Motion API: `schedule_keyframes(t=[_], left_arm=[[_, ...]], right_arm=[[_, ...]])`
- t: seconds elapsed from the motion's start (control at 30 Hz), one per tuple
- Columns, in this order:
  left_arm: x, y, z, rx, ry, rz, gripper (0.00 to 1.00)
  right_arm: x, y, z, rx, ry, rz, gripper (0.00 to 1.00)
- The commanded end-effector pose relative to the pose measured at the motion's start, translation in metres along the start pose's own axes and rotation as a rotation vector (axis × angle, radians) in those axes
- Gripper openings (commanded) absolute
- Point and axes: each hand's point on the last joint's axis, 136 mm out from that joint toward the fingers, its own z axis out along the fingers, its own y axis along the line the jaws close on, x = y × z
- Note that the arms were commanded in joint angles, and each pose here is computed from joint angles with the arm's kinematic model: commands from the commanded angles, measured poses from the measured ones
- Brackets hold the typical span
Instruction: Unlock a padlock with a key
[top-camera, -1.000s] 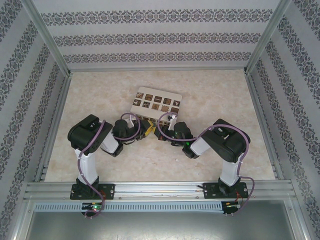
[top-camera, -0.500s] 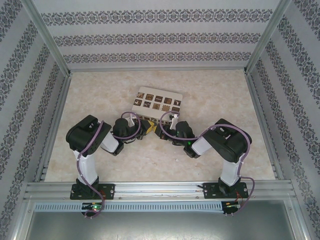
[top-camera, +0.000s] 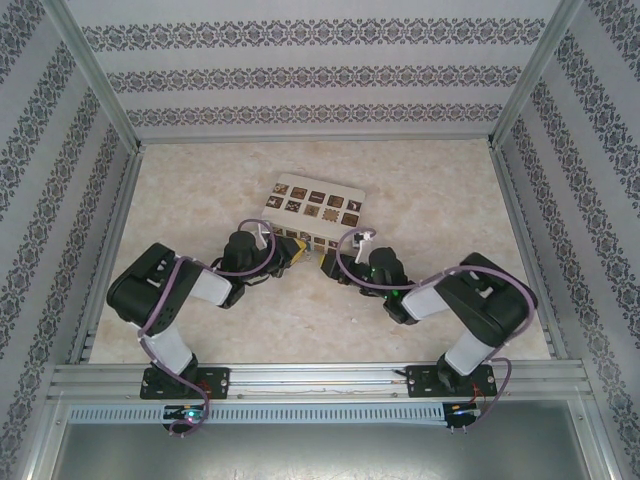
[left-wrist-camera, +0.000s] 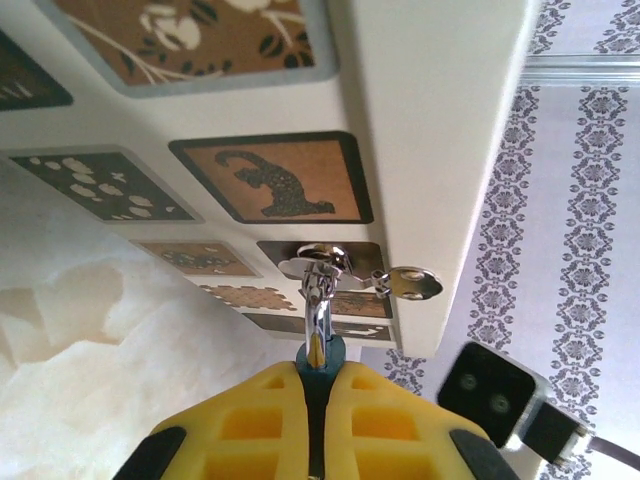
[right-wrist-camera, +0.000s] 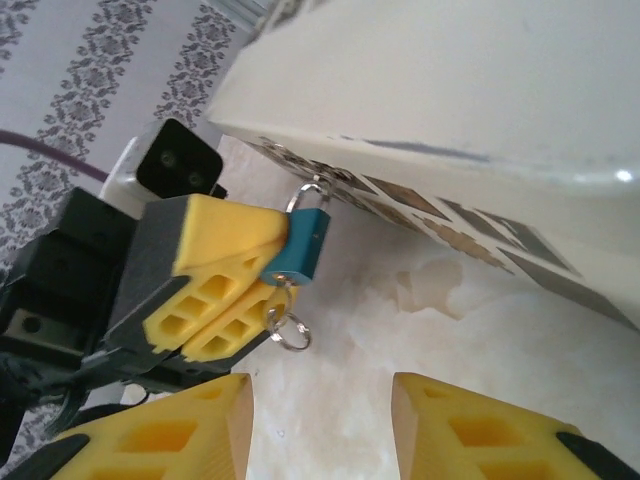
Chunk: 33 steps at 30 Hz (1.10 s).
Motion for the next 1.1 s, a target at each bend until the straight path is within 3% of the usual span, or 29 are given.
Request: schedule_keyframes(t=[0.0, 0.4, 0.53, 0.67, 1.07], left_arm=[[0.002, -0.030, 0.000, 0.045, 0.006, 0.068, 0.05], [0.009, -0.046, -0.007, -0.014, 0.005, -0.015, 0.00], [0.011, -0.051, -0.009, -0.031, -0.002, -0.041, 0.00], [0.013, -0.052, -0.011, -0.036, -0.004, -0.081, 0.00], [0.021, -0.059, -0.007, -0.026, 0.006, -0.074, 0.00]], right_arm=[[-0.010, 0.013, -0.013, -0.001, -0.015, -0.206, 0.41], [-0.015, 0.059, -0.059, 0.083, 0.017, -1.153, 0.52], [-0.018, 0.063, -0.064, 0.127, 0.021, -1.417, 0.64], [-0.020, 0.064, -0.064, 0.149, 0.066, -1.567, 0.71], [-0.011, 0.068, -0.039, 0.067, 0.187, -1.679, 0.71]])
